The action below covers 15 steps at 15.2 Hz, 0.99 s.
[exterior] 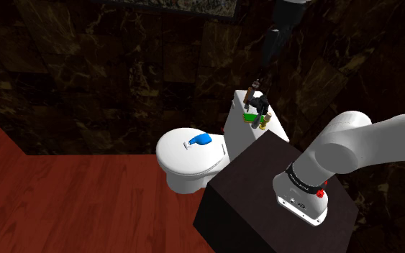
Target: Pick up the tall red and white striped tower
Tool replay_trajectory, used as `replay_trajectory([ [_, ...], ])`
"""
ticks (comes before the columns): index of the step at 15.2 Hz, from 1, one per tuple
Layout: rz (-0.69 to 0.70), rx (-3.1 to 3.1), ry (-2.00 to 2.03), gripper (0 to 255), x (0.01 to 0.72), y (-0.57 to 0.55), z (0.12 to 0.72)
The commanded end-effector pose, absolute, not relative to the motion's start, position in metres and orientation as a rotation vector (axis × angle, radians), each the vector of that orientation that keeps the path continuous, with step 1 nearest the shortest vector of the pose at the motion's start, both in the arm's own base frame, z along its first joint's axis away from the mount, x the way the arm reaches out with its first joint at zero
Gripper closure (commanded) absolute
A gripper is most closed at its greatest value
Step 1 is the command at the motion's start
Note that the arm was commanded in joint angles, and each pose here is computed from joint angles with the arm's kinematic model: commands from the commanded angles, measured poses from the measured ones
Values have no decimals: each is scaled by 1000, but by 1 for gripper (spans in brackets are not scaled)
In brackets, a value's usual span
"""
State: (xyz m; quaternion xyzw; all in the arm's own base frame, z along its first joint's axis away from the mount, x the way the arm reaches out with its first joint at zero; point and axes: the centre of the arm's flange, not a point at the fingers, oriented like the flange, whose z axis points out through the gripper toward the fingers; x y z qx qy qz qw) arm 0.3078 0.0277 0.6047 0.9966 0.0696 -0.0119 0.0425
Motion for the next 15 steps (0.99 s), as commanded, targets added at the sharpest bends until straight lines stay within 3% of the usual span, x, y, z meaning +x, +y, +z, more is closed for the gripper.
replay_trajectory([
  [1,-36,3049,213,0,308,28,605],
  [15,146,3066,203,0,335,-122,499],
])
